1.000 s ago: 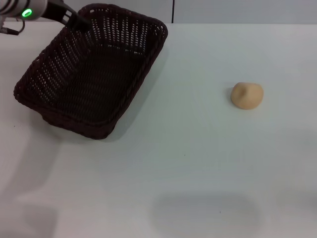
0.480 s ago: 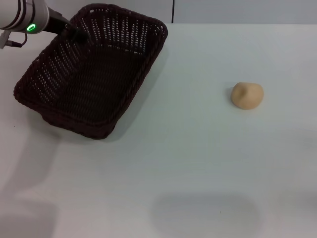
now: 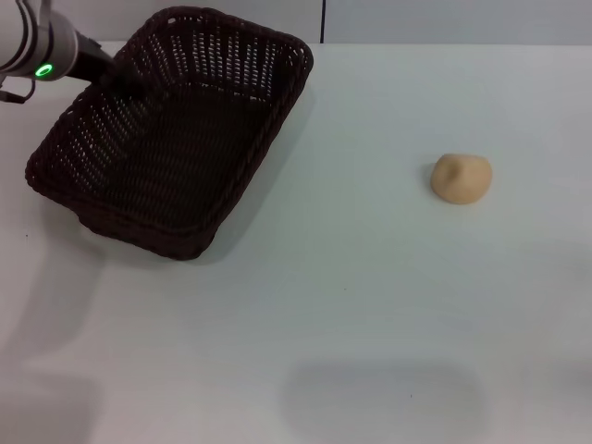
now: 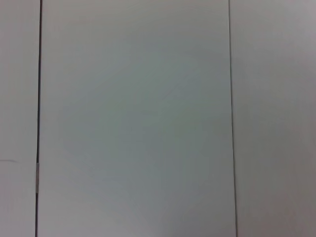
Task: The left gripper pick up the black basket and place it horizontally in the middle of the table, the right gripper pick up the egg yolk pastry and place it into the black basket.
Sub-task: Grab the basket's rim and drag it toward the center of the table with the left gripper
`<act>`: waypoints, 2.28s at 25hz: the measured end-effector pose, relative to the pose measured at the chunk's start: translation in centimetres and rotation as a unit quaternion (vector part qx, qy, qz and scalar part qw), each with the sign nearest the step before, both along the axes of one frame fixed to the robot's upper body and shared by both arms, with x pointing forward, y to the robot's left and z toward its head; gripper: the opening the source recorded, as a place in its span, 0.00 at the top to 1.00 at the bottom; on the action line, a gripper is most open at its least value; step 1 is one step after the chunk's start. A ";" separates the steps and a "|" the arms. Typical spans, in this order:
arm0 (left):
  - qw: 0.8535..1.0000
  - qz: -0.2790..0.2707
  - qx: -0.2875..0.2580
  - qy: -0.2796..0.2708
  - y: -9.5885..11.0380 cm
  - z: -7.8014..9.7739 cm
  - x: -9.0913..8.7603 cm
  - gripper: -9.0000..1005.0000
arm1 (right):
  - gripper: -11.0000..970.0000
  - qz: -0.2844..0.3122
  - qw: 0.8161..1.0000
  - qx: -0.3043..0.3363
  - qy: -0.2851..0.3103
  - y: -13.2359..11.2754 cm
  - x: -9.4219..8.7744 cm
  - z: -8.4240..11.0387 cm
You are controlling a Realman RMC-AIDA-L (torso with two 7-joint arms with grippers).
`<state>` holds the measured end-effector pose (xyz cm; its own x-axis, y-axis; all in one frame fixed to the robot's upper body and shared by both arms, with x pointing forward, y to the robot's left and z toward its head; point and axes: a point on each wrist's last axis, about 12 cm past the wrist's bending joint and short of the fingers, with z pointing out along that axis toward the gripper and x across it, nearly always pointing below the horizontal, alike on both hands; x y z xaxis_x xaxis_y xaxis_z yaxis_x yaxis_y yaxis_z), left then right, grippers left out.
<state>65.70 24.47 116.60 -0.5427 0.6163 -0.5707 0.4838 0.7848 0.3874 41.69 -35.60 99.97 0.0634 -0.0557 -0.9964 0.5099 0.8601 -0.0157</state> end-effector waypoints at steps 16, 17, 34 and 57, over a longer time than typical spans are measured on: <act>1.000 0.010 0.013 0.023 1.2 -2.0 0.2 0.28 | 0.24 0.001 1.000 0.001 0.003 0.0 0.1 -0.1; 1.000 0.009 0.013 0.023 1.1 -2.0 0.1 0.28 | 0.24 0.001 1.000 0.001 0.003 0.0 0.1 -0.1; 0.997 -0.046 0.039 0.039 -1.3 -2.3 -0.5 0.52 | 0.24 0.001 1.000 0.000 0.004 0.0 0.1 -0.1; 0.986 -0.158 0.043 -0.013 -5.2 1.7 -1.6 0.63 | 0.25 0.003 1.000 -0.001 0.001 0.1 0.1 0.0</act>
